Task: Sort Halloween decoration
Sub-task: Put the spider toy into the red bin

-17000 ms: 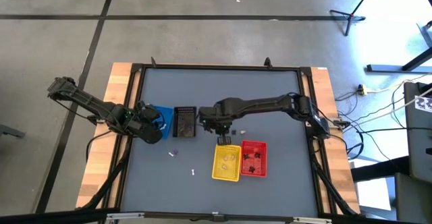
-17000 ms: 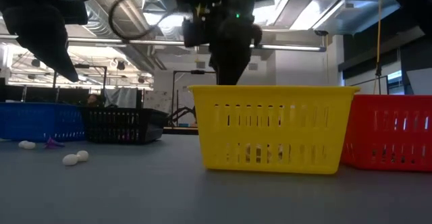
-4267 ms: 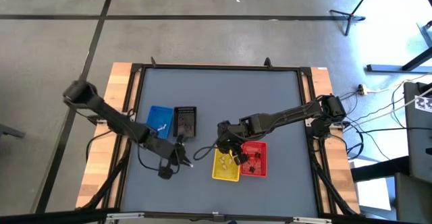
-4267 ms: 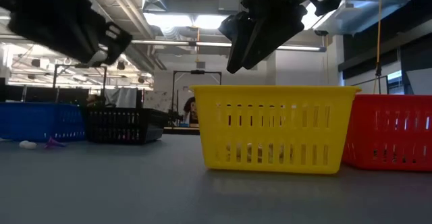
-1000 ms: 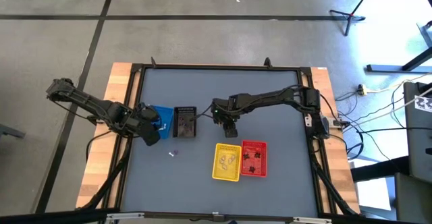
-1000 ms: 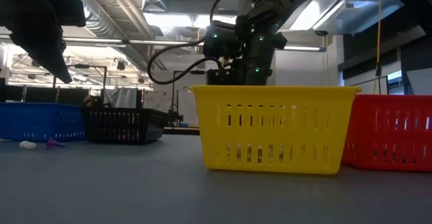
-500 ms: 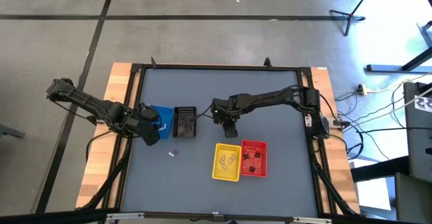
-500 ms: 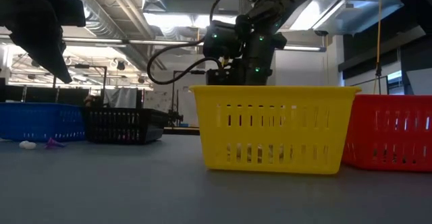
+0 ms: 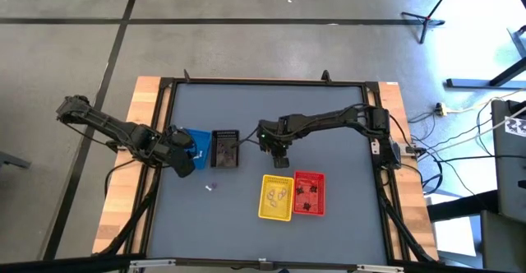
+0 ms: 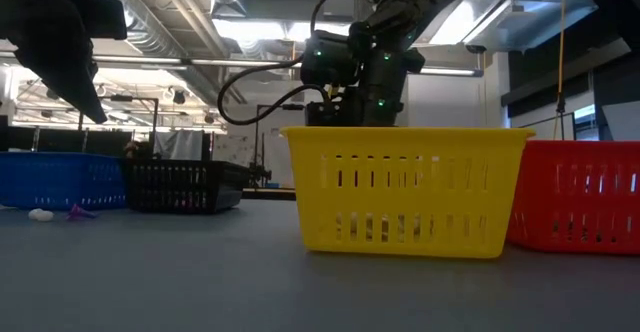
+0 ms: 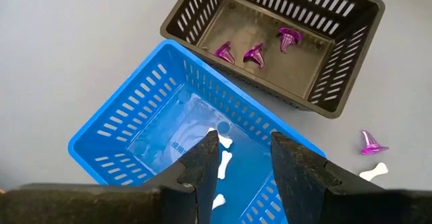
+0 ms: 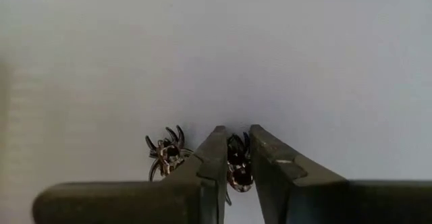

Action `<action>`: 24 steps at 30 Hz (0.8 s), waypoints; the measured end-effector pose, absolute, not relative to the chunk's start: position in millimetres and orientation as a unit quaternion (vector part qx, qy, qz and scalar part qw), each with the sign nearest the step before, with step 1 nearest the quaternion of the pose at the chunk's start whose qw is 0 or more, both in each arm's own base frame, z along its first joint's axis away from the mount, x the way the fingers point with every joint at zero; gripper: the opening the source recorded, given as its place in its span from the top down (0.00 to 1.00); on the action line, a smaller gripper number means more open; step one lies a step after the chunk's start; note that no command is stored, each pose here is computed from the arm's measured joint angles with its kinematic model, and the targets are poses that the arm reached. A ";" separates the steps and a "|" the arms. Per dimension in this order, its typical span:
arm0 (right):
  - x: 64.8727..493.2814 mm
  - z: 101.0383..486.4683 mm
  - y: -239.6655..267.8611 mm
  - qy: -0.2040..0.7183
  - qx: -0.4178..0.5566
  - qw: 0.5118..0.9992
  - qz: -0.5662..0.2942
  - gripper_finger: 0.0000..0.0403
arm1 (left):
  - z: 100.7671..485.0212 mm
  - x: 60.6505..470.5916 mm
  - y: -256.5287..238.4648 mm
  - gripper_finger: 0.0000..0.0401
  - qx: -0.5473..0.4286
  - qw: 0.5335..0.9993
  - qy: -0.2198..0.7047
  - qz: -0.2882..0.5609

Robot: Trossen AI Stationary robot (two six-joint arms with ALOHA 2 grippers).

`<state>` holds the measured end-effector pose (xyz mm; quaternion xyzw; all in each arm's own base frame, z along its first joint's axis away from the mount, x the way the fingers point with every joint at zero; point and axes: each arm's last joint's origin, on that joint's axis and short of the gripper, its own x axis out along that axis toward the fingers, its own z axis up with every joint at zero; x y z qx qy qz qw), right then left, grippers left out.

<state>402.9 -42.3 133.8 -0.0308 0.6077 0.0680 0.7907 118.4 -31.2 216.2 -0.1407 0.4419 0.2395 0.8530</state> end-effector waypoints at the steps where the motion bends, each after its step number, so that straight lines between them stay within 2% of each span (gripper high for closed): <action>1: 402.8 133.7 -42.3 0.608 -0.031 0.791 0.068 0.86 | 216.2 118.4 -31.2 0.69 -0.141 0.853 0.442 0.240; 9: 402.8 133.7 -42.3 0.608 -0.031 0.791 0.068 0.94 | 216.2 118.4 -31.2 0.69 -0.141 0.853 0.442 0.240; 24: 402.6 135.0 -42.3 0.607 -0.031 0.791 0.068 0.92 | 216.2 118.4 -31.2 0.69 -0.141 0.853 0.442 0.240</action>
